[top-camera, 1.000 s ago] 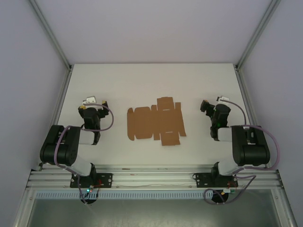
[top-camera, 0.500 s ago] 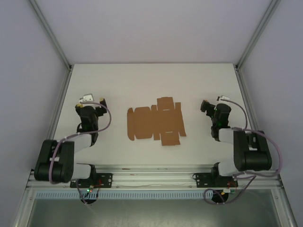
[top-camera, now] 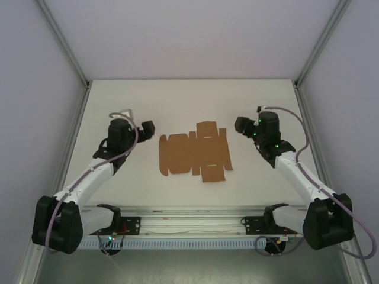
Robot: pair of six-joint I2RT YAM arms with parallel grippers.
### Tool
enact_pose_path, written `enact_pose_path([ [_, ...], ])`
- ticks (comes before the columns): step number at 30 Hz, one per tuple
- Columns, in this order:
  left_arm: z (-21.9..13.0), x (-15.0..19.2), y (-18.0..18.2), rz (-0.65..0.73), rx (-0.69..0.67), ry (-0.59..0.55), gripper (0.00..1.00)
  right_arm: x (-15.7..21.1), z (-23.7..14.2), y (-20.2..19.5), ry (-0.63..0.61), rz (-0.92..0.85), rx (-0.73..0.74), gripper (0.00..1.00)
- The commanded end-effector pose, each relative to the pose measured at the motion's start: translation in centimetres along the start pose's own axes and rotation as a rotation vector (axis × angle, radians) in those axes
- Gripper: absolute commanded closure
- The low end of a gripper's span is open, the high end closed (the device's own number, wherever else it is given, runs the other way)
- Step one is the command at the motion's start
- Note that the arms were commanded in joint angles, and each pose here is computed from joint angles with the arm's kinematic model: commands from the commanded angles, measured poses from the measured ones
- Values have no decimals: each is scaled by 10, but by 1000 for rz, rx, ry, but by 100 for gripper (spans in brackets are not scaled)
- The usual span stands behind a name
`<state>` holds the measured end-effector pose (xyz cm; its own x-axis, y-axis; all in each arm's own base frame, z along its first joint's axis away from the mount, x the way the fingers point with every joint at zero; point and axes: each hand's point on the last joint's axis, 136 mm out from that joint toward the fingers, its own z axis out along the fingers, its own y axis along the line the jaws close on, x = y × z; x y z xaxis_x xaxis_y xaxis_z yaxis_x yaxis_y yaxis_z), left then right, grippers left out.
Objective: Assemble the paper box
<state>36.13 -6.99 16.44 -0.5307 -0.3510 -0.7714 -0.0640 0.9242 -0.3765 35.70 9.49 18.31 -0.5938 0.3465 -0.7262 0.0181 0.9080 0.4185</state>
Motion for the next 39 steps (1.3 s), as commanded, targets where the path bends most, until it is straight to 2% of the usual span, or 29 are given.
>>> enact_pose_path([
  [1,5,56,-13,-44,8,258,0,67,2,7,276,121,-18,38],
  [5,16,82,-24,-48,38,367,1,91,22,27,381,131,-94,58],
  [13,35,122,-28,-95,54,551,4,143,69,11,570,163,-1,76],
  [19,44,141,-34,-105,80,640,7,164,76,-25,602,141,165,76],
  [24,50,157,-25,-89,32,697,8,184,77,-39,651,150,214,78],
  [29,56,173,-47,-121,144,756,14,192,75,-51,663,145,268,79],
  [34,61,168,-73,-156,258,753,15,195,72,-53,675,126,278,79],
  [39,62,153,-86,-183,299,723,18,196,68,-59,675,106,313,79],
])
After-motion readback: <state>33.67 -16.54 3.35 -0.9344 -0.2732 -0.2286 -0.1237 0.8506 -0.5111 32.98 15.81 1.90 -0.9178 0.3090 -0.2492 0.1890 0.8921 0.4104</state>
